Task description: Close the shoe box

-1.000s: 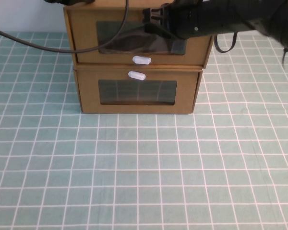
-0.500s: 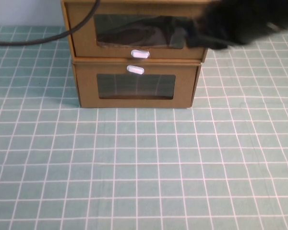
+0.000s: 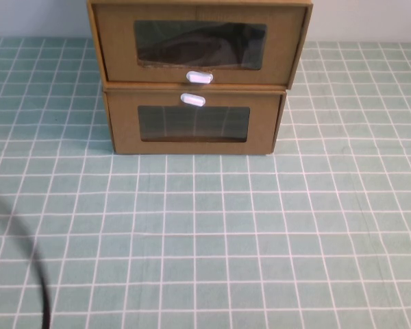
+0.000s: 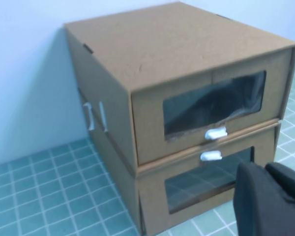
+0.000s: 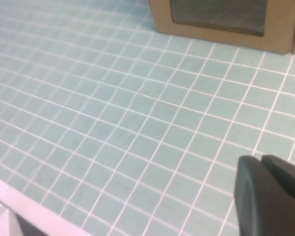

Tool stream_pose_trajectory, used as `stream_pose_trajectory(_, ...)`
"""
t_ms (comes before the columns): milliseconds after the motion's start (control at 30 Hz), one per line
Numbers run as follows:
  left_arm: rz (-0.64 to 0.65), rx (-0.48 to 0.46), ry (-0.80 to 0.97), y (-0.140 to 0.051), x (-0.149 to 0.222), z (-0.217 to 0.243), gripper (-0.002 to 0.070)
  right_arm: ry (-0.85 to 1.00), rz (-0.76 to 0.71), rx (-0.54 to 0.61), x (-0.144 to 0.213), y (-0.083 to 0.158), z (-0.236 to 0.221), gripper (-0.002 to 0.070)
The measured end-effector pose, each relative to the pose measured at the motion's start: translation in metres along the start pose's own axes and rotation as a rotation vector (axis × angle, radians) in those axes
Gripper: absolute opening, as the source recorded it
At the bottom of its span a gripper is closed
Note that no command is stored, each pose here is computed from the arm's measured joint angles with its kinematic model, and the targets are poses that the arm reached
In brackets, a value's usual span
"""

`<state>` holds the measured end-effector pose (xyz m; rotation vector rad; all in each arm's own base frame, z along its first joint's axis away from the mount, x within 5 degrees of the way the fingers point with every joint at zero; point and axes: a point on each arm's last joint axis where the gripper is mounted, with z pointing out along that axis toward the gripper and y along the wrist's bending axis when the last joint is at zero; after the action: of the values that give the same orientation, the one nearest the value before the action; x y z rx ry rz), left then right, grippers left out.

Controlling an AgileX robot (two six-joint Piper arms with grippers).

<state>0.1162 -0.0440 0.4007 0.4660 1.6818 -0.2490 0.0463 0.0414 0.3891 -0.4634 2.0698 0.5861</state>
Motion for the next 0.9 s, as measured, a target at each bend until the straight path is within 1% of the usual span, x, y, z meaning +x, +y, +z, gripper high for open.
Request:
stream_pose_trajectory(100,0.000,-0.042,-0.052,-0.009,0.039,-0.022,-0.0005,-0.077,0.026,-0.018,0.034,-0.006,-0.020,-0.0011)
stream_pose_trajectory(167,0.006,-0.063,-0.086,-0.015,0.063,-0.036,-0.0005,-0.118,0.034,-0.028,0.054,-0.010,-0.024,-0.0011)
stream_pose_trajectory(300,0.005,-0.073,-0.120,-0.024,0.103,-0.051,-0.0005,-0.196,0.041,-0.049,0.086,-0.017,-0.019,-0.0011)
stream_pose_trajectory(400,0.008,-0.078,-0.131,-0.030,0.133,-0.055,-0.0005,-0.278,0.037,-0.062,0.103,-0.023,-0.007,-0.0011)
stream_pose_trajectory(467,0.005,-0.087,-0.131,-0.031,0.152,-0.053,-0.0005,-0.307,0.017,-0.059,0.112,-0.027,0.010,-0.0011)
stream_pose_trajectory(600,-0.020,-0.136,-0.129,-0.028,0.180,-0.044,-0.0005,-0.355,0.017,-0.052,0.129,-0.035,0.043,-0.0011)
stream_pose_trajectory(767,-0.045,-0.224,-0.142,-0.021,0.206,-0.034,-0.0005,-0.481,0.022,-0.055,0.147,-0.044,0.071,-0.0011)
stream_pose_trajectory(900,-0.052,-0.228,-0.133,-0.021,0.211,-0.033,-0.0005,-0.500,0.025,-0.049,0.161,-0.049,0.084,-0.0011)
